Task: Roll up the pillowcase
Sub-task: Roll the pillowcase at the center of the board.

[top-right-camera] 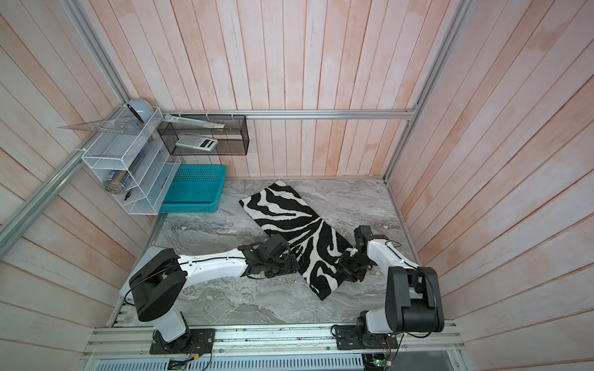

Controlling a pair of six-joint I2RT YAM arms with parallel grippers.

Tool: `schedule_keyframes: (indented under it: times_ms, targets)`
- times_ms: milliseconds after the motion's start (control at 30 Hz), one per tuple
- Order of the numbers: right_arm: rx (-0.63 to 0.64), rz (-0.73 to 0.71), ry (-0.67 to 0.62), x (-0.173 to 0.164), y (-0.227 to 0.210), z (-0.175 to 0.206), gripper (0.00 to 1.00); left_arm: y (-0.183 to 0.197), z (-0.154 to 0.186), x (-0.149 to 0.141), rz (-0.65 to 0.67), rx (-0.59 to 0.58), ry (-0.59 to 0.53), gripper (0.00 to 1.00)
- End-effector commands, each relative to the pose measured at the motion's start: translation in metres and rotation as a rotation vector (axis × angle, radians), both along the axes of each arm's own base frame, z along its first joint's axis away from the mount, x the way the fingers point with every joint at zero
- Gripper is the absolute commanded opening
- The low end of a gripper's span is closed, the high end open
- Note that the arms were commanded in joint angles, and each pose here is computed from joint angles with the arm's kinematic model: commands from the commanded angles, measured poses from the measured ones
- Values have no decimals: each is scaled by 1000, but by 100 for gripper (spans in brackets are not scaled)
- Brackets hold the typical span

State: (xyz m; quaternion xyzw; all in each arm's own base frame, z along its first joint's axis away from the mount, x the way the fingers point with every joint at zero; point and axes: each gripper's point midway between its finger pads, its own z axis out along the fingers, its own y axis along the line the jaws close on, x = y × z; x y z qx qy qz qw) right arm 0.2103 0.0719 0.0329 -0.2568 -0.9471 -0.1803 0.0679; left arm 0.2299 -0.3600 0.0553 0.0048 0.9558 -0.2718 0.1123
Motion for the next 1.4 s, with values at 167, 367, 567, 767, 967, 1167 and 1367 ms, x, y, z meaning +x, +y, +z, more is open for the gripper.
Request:
schedule_keyframes:
  times_ms: [167, 367, 567, 767, 967, 1167, 1367]
  targets:
    - [-9, 109, -93, 34, 23, 32, 52, -10, -11, -4, -28, -22, 17, 80]
    - [-4, 183, -88, 56, 49, 29, 55, -12, -9, -4, -34, -23, 17, 80]
    - [40, 215, -145, 92, 81, 30, 56, -9, 11, 1, -19, -27, -29, 80]
    - [75, 204, -147, 110, 98, 15, 56, -3, 38, 15, 6, -10, -126, 81]
    - [79, 187, -105, 103, 99, -9, 56, -24, 55, 23, -19, -71, -172, 81]
    - [94, 146, -108, 102, 95, -13, 56, -54, 36, 12, -113, -23, -144, 80]
    - [109, 126, -139, 101, 90, 1, 56, -32, -14, 19, -31, 145, -92, 71]
